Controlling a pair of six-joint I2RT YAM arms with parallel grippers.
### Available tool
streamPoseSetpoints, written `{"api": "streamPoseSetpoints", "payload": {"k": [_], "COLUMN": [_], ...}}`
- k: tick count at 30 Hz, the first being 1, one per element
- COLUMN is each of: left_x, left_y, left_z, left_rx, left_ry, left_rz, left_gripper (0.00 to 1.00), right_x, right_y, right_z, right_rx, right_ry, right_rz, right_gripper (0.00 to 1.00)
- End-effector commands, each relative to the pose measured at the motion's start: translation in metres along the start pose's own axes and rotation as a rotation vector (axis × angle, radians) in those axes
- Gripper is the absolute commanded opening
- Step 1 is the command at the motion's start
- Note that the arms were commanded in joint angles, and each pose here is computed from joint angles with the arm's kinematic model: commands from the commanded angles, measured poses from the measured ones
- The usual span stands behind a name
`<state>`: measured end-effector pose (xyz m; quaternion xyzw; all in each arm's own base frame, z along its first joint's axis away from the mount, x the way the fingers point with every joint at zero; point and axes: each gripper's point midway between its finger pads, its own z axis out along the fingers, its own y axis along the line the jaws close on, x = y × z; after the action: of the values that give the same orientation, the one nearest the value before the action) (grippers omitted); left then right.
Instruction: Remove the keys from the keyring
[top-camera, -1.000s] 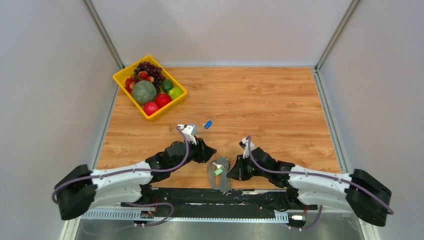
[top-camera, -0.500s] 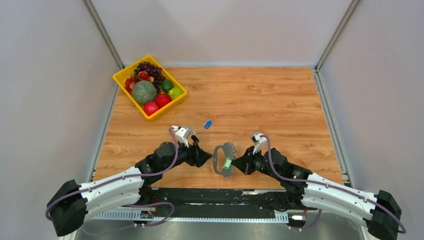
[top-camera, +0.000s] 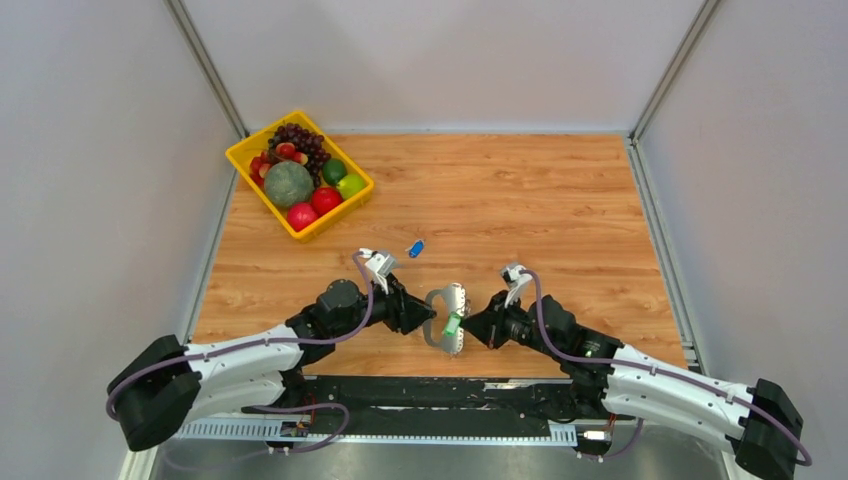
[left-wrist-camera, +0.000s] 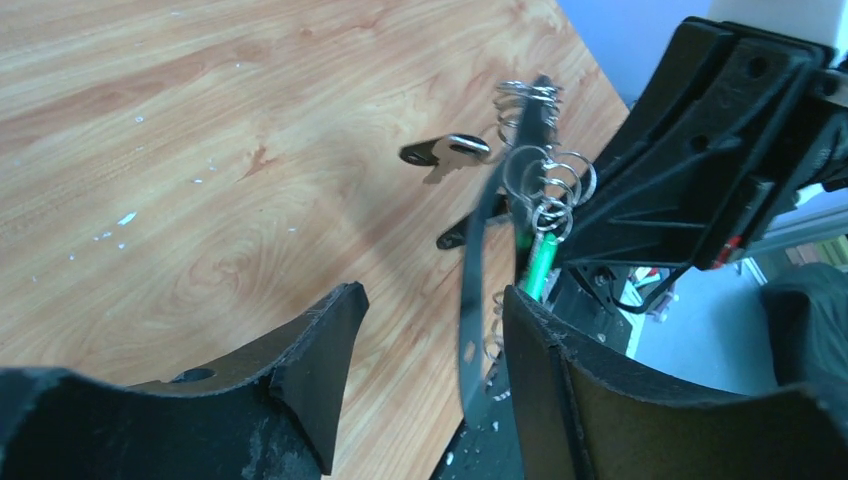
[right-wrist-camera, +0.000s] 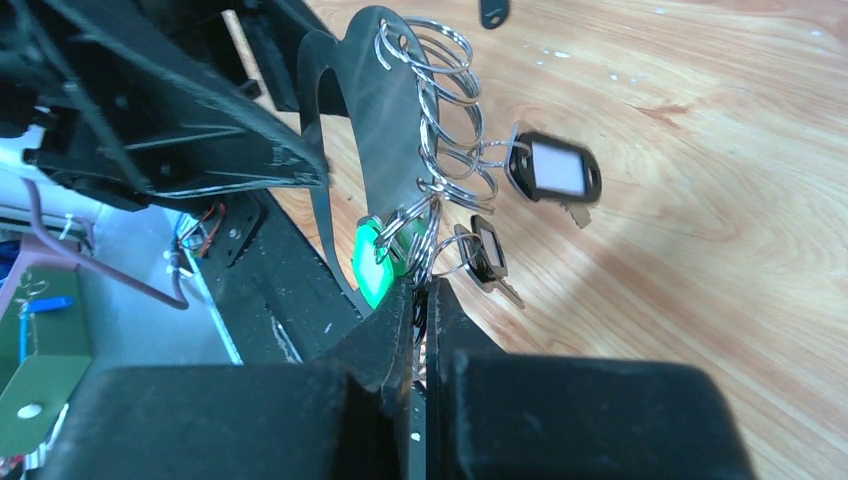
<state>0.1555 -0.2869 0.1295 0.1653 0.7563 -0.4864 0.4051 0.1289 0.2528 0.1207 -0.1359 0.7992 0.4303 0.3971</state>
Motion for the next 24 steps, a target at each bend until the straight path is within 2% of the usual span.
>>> {"api": "streamPoseSetpoints", "payload": {"k": [1,2,3,4,5,6,7,8,9,10,11,12,15,16,17,19,24], "left_x": [-0.024,-0.027,-0.032,-0.034,-0.037,-0.040,-0.040,-0.044,-0.039,-0.044,-0.039,-0.042,-0.034,-0.048,-0.036,-0.039,-0.038], "left_y": [-0.020,-0.023,-0.028,-0.030,-0.033,-0.034,-0.030,-0.030,-0.022,-0.018,-0.009,-0.003,0.018,0.015,0.022,0.021,-0.013], "left_z": [0.013,0.015,0.016,0.016,0.017,0.016,0.017,0.015,0.013,0.010,0.003,-0.001,-0.033,-0.036,-0.048,-0.057,-0.062], "left_rx": [0.080,0.093,0.114,0.122,0.126,0.122,0.095,0.075,0.018,-0.023,-0.092,-0.147,-0.327,-0.356,-0.393,-0.407,-0.218], "left_ry": [-0.054,-0.060,-0.073,-0.077,-0.081,-0.085,-0.060,-0.059,0.000,0.005,0.087,0.111,0.349,0.350,0.444,0.502,0.582], "left_rz": [0.022,0.022,0.024,0.026,0.036,0.045,0.070,0.088,0.122,0.143,0.179,0.204,0.297,0.321,0.340,0.371,0.413], "left_gripper": [0.59,0.50,0.35,0.27,0.09,0.04,0.01,0.00,0.00,0.00,0.00,0.00,0.00,0.00,0.00,0.00,0.00], "right_x": [-0.027,-0.026,-0.025,-0.024,-0.023,-0.021,-0.021,-0.021,-0.024,-0.027,-0.029,-0.029,-0.036,-0.039,-0.042,-0.048,-0.061], "right_y": [0.042,0.042,0.042,0.041,0.041,0.038,0.034,0.027,0.016,0.005,-0.004,-0.012,-0.021,-0.023,-0.023,-0.020,0.005], "right_z": [0.000,0.000,0.001,0.002,0.002,0.003,0.003,0.004,0.003,0.001,-0.001,-0.005,-0.013,-0.015,-0.016,-0.018,-0.021], "right_rx": [-0.171,-0.176,-0.175,-0.173,-0.169,-0.157,-0.132,-0.093,-0.027,0.034,0.078,0.114,0.141,0.141,0.134,0.110,-0.018], "right_ry": [-0.070,-0.067,-0.064,-0.058,-0.054,-0.049,-0.047,-0.043,-0.062,-0.079,-0.096,-0.109,-0.179,-0.204,-0.225,-0.256,-0.297], "right_rz": [-0.004,-0.001,0.002,0.001,-0.001,-0.003,-0.002,-0.001,0.003,0.006,0.005,0.003,0.014,0.018,0.015,-0.023,-0.205], "right_gripper": [0.00,0.00,0.00,0.00,0.08,0.31,0.61,0.79,0.87,0.88,0.89,0.88,0.88,0.88,0.87,0.88,0.87]}}
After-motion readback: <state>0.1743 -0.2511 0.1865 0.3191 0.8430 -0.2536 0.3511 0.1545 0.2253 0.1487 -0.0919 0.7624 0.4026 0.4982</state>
